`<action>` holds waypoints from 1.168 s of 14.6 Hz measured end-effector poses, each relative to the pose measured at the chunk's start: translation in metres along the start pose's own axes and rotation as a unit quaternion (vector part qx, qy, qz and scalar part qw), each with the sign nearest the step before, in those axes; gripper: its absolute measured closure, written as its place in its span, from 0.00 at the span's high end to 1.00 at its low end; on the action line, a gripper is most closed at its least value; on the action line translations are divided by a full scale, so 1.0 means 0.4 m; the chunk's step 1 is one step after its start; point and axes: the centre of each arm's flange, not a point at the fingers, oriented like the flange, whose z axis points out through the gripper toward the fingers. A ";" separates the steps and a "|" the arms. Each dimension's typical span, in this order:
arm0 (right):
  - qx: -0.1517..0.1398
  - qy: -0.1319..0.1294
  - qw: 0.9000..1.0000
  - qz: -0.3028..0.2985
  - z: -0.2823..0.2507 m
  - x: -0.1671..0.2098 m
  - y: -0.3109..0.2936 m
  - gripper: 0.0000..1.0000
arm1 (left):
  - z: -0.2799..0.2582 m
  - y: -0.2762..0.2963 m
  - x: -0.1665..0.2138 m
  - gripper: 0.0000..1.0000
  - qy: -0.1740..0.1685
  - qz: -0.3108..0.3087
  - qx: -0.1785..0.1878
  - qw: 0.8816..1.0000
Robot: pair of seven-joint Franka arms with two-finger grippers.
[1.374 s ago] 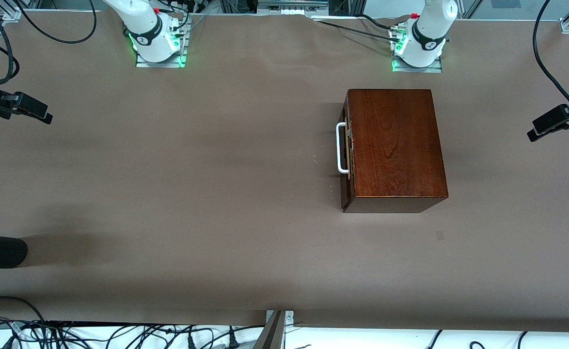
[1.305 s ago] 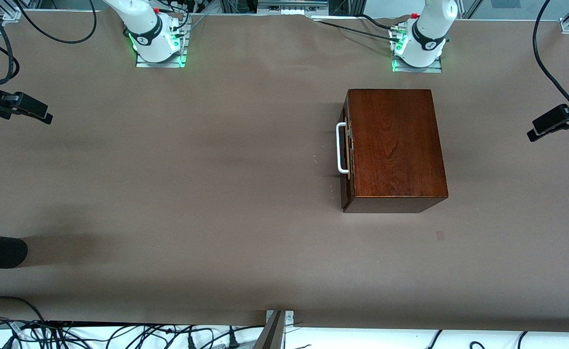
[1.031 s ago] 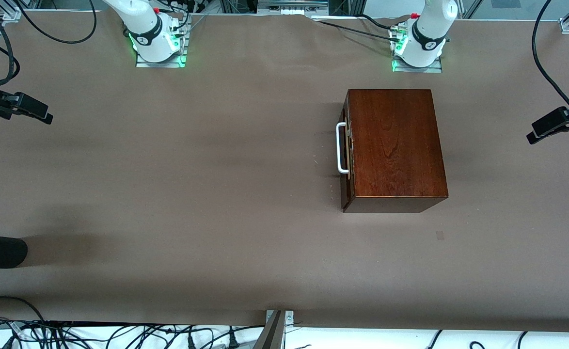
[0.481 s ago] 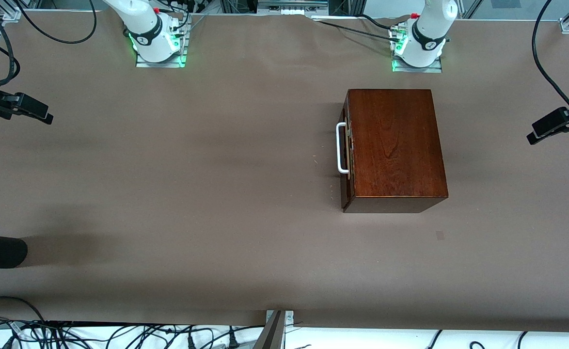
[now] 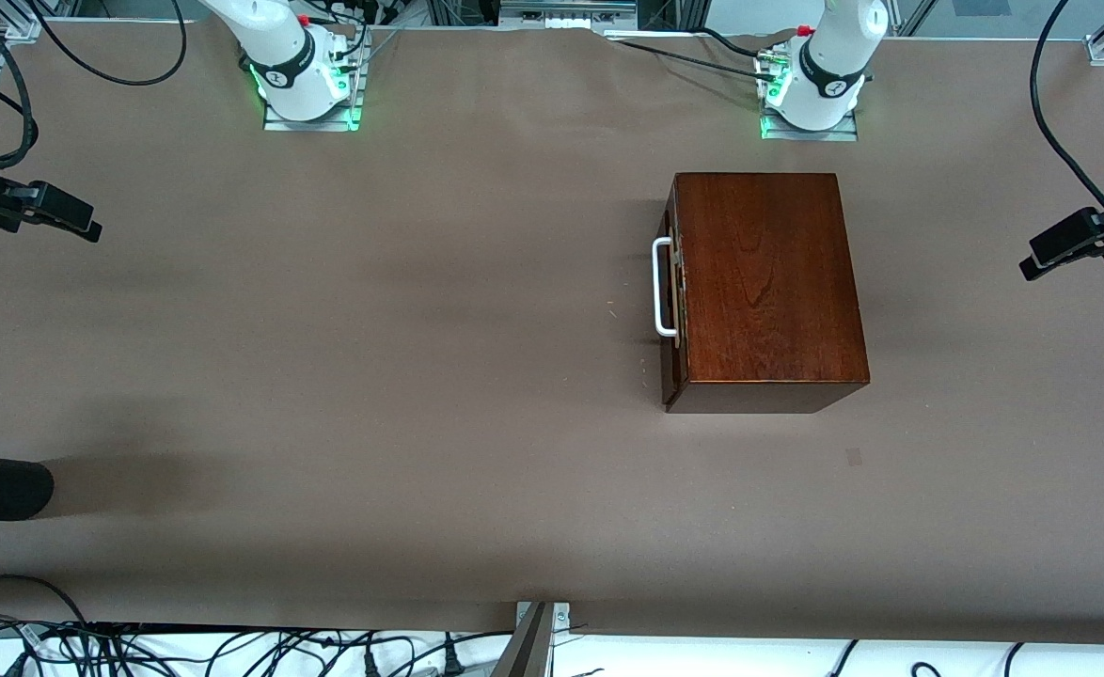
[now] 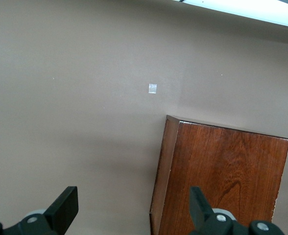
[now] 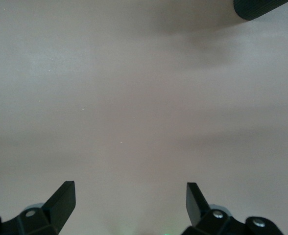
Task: Open drawer, take yellow block, close drawer
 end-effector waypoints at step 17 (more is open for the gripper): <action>-0.001 -0.002 1.000 0.000 0.010 0.006 -0.002 1.00 | -0.001 0.000 0.001 1.00 0.002 0.000 0.000 1.000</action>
